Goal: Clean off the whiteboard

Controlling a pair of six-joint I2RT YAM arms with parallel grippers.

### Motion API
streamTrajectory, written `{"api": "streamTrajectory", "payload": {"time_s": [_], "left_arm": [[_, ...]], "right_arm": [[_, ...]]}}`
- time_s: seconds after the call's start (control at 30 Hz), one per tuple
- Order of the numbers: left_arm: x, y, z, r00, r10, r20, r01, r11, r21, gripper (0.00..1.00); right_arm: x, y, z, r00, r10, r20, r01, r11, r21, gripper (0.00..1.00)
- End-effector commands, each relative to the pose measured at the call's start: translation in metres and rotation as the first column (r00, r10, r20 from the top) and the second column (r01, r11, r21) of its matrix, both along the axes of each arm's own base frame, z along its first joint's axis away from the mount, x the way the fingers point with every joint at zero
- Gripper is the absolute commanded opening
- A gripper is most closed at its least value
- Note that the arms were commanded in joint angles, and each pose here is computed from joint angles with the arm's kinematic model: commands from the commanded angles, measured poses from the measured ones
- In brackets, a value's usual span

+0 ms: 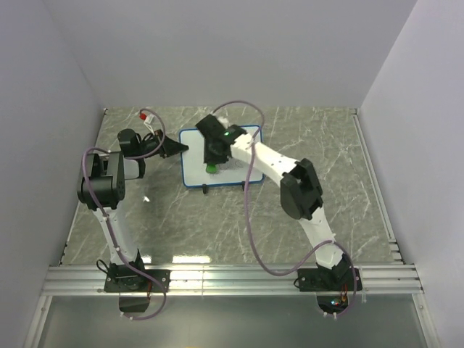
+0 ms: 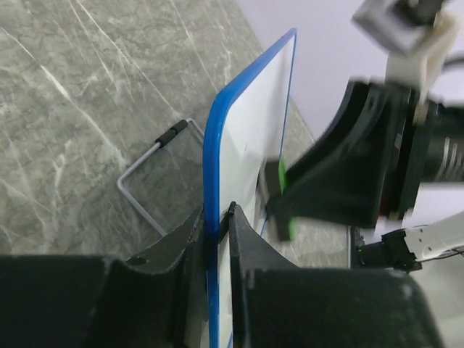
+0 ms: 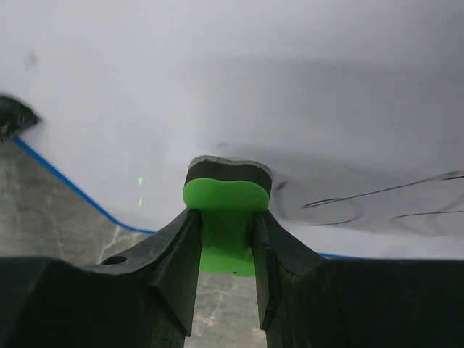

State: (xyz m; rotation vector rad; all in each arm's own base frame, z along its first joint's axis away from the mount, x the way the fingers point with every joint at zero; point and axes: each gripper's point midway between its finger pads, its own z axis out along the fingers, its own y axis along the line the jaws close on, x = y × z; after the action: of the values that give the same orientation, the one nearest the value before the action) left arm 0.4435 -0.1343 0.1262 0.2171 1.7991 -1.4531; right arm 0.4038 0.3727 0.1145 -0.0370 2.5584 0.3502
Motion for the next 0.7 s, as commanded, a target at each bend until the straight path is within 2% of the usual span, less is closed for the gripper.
{"api": "streamTrajectory", "payload": {"time_s": [0.0,0.03,0.13,0.27,0.37,0.5,0.67], "left_arm": [[-0.004,-0.008,0.003,0.997,-0.03,0.066,0.025,0.997,0.07,0.01],[-0.006,-0.008,-0.003,0.999,-0.022,0.027,0.02,0.997,0.077,0.0],[-0.008,-0.006,-0.009,0.999,-0.014,0.042,0.009,0.992,0.122,0.0],[-0.015,-0.006,-0.011,0.999,-0.01,0.035,0.006,0.992,0.124,0.0],[-0.018,-0.007,-0.012,1.0,-0.011,0.027,0.007,0.991,0.135,0.0],[-0.02,-0.007,-0.012,1.0,-0.015,0.021,0.012,0.99,0.138,0.0],[-0.021,-0.007,-0.014,1.0,-0.014,0.013,0.013,0.991,0.136,0.0]], "right_arm": [[0.002,0.032,0.013,0.994,-0.006,0.109,0.006,1.0,-0.002,0.0],[0.003,0.036,0.011,0.993,-0.013,0.114,0.013,1.0,0.004,0.0],[0.005,0.05,0.005,0.99,-0.033,0.139,0.031,0.999,0.015,0.0],[0.018,0.072,0.006,0.981,-0.053,0.189,0.046,0.998,0.044,0.0],[0.029,0.065,0.003,0.969,-0.088,0.231,0.088,0.996,0.008,0.0],[0.041,0.021,-0.012,0.953,-0.164,0.256,0.186,0.981,-0.062,0.0],[0.05,-0.068,-0.037,0.922,-0.306,0.237,0.348,0.924,-0.158,0.0]]}}
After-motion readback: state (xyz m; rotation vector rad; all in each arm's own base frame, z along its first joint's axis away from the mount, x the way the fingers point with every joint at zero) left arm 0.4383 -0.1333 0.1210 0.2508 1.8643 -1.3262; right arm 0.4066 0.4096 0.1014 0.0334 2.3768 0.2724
